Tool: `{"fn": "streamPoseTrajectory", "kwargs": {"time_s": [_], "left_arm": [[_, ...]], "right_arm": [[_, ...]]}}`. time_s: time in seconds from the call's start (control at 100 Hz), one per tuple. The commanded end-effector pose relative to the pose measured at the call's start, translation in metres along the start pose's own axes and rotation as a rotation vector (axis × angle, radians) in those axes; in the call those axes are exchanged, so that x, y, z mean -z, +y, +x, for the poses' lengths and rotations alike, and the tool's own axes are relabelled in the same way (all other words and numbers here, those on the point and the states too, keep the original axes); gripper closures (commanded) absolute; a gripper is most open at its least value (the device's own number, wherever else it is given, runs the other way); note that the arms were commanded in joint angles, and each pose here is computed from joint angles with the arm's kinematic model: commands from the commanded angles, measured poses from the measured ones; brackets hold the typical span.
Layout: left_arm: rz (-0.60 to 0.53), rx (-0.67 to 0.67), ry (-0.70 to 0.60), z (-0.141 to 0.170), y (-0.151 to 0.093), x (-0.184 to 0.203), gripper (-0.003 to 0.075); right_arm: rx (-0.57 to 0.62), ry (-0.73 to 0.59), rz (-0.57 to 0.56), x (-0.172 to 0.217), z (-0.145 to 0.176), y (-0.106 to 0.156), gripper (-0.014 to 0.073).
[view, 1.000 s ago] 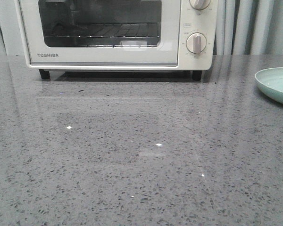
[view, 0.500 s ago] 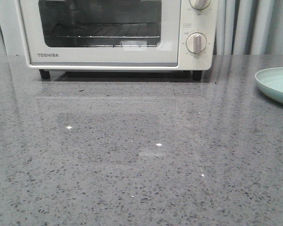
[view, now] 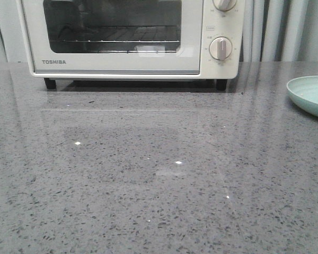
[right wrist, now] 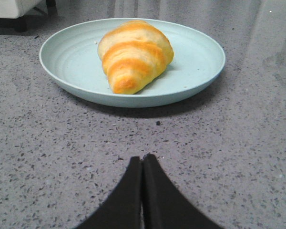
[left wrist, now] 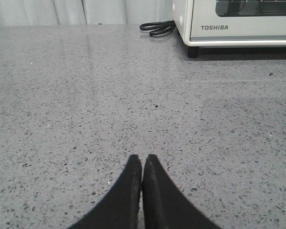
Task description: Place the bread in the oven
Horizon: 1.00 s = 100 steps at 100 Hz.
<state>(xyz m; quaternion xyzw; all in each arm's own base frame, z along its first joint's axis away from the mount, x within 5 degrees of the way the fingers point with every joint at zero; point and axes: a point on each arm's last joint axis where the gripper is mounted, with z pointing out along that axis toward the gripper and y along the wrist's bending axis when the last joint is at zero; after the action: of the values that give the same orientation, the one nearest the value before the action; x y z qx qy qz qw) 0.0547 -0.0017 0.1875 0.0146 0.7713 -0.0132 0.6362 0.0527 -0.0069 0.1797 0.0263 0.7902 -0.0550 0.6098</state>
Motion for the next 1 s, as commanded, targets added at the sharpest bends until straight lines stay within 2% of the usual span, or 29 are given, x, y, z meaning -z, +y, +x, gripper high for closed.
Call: {"fn": "streamPoseTrajectory", "kwargs": {"time_s": [0.0,0.2,0.37,0.49,0.71,0.85,0.92,0.99], "left_arm": [[0.003,0.007,-0.094,-0.002,0.000,0.001,0.0742],[0.009,0.015,-0.193,-0.011,-0.001,0.002,0.0741],[0.026,0.099,-0.270,-0.018,-0.001,0.003,0.0742],[0.029,0.123,-0.336,-0.024,-0.001,0.005,0.0742],[0.031,0.172,-0.461,-0.034,0.001,0.010,0.0741],[0.030,0.206,-0.519,-0.039,0.002,0.012,0.0742],[0.028,0.261,-0.566,-0.042,0.004,0.014,0.0742],[0.028,0.308,-0.587,-0.046,0.005,0.016,0.0742]], "right_arm": [[0.004,-0.012,0.008,-0.002,0.006,0.000,0.0669],[0.004,-0.012,0.008,-0.002,0.006,0.000,0.0669],[0.004,-0.070,0.010,-0.001,0.001,0.000,0.0669],[0.005,-0.248,0.014,0.001,-0.015,-0.001,0.0669],[0.006,-0.687,0.026,0.019,-0.051,-0.001,0.0669],[0.007,-0.921,0.032,0.034,-0.066,-0.002,0.0669],[-0.020,-0.980,0.019,0.039,-0.069,-0.002,0.0669],[-0.087,-0.971,-0.016,0.039,-0.070,-0.002,0.0669]]}}
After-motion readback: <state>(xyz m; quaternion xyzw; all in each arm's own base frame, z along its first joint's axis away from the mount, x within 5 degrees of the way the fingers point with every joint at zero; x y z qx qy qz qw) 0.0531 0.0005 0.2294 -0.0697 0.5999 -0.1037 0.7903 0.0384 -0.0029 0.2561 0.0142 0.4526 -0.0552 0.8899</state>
